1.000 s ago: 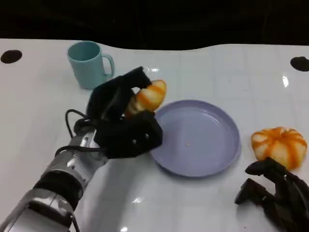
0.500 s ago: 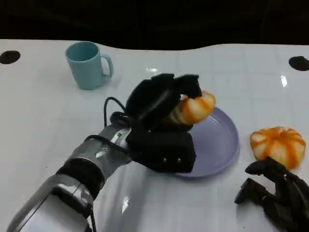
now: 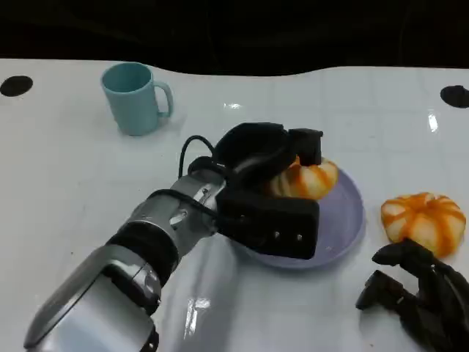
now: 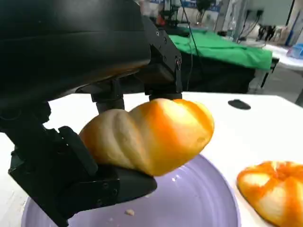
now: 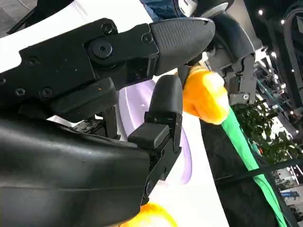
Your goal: Grasp the bread from the table and place it into the plate.
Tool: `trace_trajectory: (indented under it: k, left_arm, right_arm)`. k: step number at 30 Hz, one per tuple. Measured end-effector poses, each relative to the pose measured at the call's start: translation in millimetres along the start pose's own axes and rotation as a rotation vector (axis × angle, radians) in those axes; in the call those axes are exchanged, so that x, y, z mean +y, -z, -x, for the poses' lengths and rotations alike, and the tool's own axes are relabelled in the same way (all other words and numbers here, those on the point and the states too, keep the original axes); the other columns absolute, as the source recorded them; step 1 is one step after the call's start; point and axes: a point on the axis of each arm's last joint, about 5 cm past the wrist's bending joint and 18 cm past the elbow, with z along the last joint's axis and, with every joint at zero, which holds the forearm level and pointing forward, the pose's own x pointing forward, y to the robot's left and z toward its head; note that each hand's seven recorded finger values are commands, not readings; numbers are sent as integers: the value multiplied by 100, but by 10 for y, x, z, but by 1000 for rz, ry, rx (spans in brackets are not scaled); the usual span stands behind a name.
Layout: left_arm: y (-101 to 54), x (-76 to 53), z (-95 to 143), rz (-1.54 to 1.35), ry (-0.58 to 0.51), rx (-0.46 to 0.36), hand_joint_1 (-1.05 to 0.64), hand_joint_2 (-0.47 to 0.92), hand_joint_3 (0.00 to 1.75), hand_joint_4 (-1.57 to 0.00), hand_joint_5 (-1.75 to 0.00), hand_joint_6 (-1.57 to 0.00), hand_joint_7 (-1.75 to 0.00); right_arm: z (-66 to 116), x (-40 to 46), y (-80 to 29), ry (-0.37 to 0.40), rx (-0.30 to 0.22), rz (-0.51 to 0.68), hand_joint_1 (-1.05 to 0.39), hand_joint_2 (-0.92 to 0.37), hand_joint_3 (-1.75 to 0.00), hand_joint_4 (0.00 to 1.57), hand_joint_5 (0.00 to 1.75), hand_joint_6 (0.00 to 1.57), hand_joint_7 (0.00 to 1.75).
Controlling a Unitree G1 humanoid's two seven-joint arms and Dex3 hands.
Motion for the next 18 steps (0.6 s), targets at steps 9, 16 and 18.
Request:
trace_trajectory:
  k: [9, 16, 18]
  left_arm:
    - [34, 116, -37, 19, 255, 55, -86, 92, 51, -10, -31, -25, -2]
    - [88, 240, -40, -7, 347, 76, -102, 92, 67, 0, -23, -17, 0]
    - [109, 253, -29, -10, 356, 82, -103, 92, 68, 0, -23, -17, 0]
  right_arm:
    - [2, -5, 0, -3, -1, -19, -51, -92, -23, 68, 146, 62, 112]
    - [2, -5, 0, -6, -3, -16, -51, -92, -24, 68, 146, 62, 111]
    - [3, -5, 0, -6, -3, -16, -51, -92, -24, 68, 146, 62, 111]
